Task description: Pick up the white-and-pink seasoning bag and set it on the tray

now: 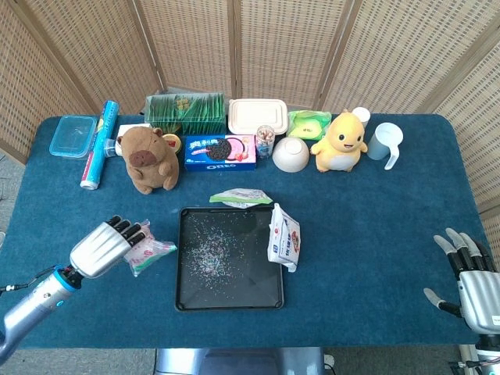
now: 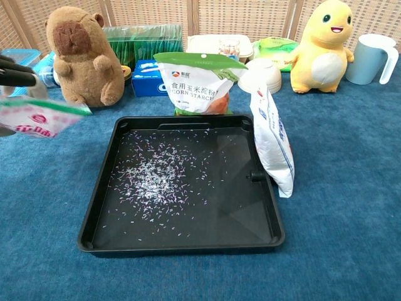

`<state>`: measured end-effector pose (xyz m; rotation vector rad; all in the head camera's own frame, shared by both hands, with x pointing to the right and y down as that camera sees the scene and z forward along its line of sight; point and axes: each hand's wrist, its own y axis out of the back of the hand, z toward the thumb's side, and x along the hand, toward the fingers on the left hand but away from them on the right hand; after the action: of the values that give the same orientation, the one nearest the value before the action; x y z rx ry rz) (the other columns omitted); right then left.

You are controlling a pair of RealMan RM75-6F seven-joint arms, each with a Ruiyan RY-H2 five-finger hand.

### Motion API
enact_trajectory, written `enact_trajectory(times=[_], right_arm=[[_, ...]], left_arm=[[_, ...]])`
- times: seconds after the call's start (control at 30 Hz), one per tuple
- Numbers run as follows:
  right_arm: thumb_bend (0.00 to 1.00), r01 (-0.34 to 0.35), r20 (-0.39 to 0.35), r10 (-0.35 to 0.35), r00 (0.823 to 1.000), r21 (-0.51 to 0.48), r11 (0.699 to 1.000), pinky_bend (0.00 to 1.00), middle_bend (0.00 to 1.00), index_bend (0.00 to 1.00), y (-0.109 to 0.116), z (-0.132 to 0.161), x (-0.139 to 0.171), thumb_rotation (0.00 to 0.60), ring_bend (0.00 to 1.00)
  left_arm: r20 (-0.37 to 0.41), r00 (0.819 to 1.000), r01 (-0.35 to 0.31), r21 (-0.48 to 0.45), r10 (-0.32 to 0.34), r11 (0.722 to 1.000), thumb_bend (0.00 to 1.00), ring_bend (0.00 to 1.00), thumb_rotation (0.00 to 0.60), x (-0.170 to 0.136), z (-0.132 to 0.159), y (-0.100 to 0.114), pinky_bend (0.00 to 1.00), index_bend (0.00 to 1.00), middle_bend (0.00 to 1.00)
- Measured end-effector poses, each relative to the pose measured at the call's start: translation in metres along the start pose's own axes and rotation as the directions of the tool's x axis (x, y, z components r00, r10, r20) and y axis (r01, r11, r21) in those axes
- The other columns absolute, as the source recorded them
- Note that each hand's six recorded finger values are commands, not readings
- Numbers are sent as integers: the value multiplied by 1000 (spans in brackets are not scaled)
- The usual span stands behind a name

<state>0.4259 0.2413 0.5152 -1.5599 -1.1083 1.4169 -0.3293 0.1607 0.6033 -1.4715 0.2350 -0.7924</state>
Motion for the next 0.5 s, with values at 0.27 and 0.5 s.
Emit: enact_trajectory(times=[0.27,0.5], right_arm=[[26,1,4,-1,1000,3,1000,75,36,127,0,-1,-1,600,59],[27,3,5,-3,1000,4,1000,74,35,127,0,-2,-1,600,59]], left_arm=[[216,976,-64,262,6,963,378,523,600,31,10,16,530,637,527],[310,951,-112,371,-10,922,398,515,600,45,17,21,530,637,527]])
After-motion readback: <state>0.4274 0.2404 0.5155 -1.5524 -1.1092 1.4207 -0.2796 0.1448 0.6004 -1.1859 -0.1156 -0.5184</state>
